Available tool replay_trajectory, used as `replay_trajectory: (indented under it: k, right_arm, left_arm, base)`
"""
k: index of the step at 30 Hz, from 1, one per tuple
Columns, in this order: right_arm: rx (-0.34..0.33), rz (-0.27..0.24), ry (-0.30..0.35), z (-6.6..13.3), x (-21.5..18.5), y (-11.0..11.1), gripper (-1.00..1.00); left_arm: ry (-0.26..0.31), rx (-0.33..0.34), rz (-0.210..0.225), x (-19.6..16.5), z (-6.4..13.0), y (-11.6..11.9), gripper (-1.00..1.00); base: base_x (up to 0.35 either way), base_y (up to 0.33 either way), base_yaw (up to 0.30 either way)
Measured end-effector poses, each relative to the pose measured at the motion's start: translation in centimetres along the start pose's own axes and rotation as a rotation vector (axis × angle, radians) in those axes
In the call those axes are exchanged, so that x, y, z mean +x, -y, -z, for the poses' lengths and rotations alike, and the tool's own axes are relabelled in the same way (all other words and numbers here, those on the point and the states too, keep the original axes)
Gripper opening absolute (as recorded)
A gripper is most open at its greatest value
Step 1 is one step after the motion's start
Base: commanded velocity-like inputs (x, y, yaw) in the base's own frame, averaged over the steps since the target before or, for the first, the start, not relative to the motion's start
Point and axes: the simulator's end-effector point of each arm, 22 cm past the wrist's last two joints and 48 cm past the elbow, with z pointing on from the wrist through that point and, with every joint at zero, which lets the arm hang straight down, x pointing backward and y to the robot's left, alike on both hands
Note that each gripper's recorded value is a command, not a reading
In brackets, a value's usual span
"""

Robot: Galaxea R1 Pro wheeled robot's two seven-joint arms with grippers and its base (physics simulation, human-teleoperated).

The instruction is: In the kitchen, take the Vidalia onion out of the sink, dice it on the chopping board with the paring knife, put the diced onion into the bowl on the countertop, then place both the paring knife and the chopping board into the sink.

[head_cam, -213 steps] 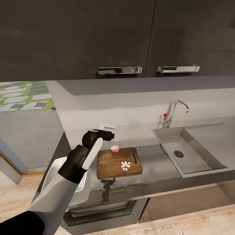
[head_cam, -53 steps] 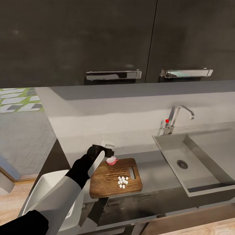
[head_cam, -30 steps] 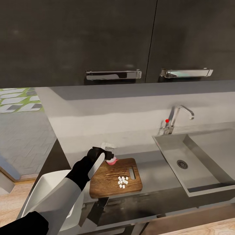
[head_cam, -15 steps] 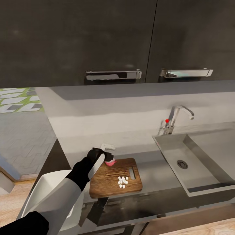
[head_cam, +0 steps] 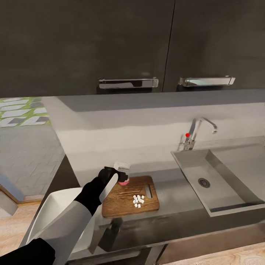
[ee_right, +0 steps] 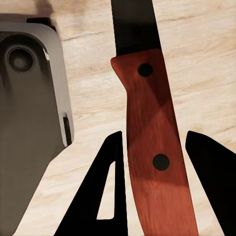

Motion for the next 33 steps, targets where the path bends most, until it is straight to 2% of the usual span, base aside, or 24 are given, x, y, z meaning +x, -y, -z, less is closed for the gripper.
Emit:
replay_trajectory:
  k: [20,33]
  right_arm:
    - [0.0,0.0,0.0,0.01,0.01,0.02,-1.0]
    - [0.0,0.0,0.0,0.0,0.0,0.01,-1.0]
  left_arm:
    - [0.0,0.0,0.0,0.0,0.03,0.0,1.0]
    - [0.0,0.0,0.0,0.0,0.02,0.02,1.0]
  base:
    - [-0.014,0.0,0.0]
    - [-0.135,0.0,0.0]
